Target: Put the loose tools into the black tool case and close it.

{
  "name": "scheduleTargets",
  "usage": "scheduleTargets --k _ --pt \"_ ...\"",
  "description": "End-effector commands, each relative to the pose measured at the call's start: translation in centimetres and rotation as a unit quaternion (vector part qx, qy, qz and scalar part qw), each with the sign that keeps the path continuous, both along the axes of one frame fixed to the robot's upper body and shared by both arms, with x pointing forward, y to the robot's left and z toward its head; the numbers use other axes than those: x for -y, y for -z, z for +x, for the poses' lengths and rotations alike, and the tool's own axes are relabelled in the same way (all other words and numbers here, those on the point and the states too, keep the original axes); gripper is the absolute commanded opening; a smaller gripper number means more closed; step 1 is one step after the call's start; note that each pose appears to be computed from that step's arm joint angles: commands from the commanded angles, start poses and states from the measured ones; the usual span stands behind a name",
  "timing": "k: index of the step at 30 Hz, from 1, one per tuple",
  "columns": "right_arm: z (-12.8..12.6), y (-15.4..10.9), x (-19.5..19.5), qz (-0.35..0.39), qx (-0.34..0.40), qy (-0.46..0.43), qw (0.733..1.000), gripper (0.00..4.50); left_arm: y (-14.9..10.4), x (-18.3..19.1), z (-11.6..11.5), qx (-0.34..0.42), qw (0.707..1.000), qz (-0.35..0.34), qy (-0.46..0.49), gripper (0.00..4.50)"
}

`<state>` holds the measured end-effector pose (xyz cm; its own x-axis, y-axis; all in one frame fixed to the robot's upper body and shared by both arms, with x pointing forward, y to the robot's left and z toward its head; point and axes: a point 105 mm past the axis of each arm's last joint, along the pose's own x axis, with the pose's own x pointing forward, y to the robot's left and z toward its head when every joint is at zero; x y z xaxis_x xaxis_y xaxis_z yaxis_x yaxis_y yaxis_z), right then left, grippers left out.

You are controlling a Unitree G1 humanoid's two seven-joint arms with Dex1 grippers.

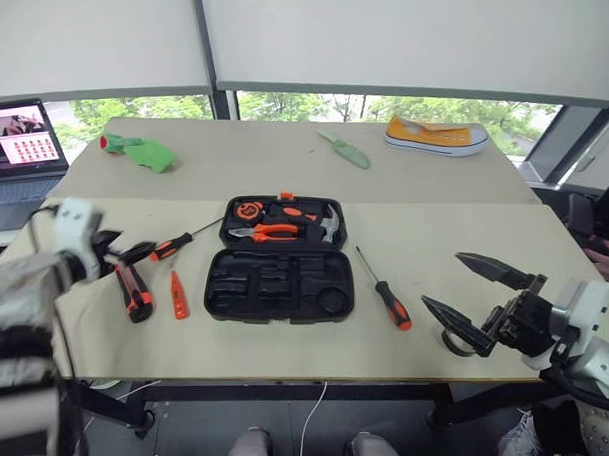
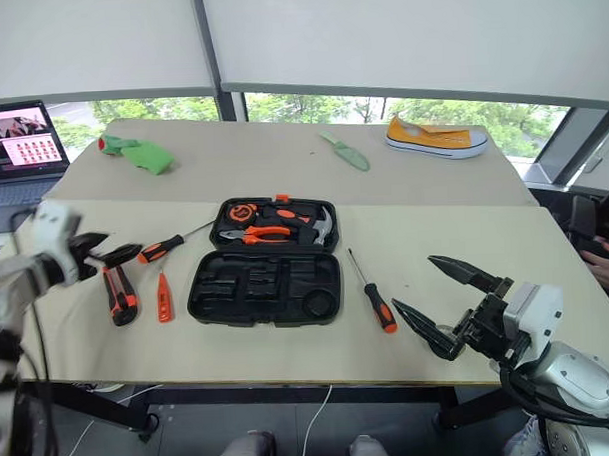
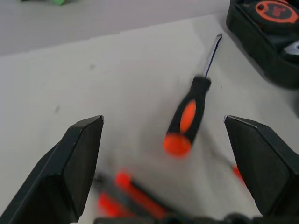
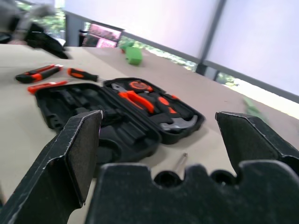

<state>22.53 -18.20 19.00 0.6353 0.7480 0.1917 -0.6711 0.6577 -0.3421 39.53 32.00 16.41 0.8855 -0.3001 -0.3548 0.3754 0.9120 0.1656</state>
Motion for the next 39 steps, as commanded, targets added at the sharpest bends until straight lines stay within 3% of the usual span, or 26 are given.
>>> scheduleTargets --k 1,3,6,12,14,18,23,27,32,39 --pt "-0.4 -1.1 -1.4 -0.009 0.017 -0.040 0.999 4.50 2.4 0.6 0.8 -0.049 0.997 0.059 0.021 4.42" --pt "-0.3 -1.4 -1.7 -0.013 0.021 -0.048 0.999 4.50 2.8 1.2 1.3 -0.056 0.996 0.061 0.024 4.42" --pt "0.0 -1.7 -1.7 -0.013 0.026 -0.047 0.998 4.50 3.3 0.9 1.7 -0.056 0.994 0.098 0.007 3.70" --pt "-0.1 -1.5 -1.6 -0.010 0.029 -0.043 0.999 4.50 2.3 0.4 1.6 -0.032 0.998 0.052 0.000 1.42" --pt "0.0 -1.5 -1.6 -0.009 0.032 -0.042 0.999 4.50 0.8 0.2 1.9 0.019 0.999 0.035 -0.005 0.89" --pt "0.4 -1.9 -1.7 -0.009 0.038 -0.046 0.998 4.50 -2.8 0.7 2.2 0.117 0.993 0.015 0.019 0.90" --pt "1.3 -2.7 -1.9 -0.013 0.039 -0.065 0.997 4.50 -5.9 5.1 1.2 0.182 0.961 0.062 0.198 0.90" --pt "2.6 -3.1 -2.3 -0.040 0.022 -0.078 0.996 4.50 -5.5 9.6 0.1 0.163 0.911 0.139 0.353 0.90" --pt "4.0 -2.8 -3.0 -0.061 -0.019 -0.098 0.993 4.50 -2.2 14.2 -0.9 0.139 0.836 0.230 0.478 0.90" --pt "5.7 -2.6 -2.5 -0.086 -0.028 -0.093 0.992 4.50 0.0 15.5 0.3 0.130 0.812 0.322 0.469 0.90"
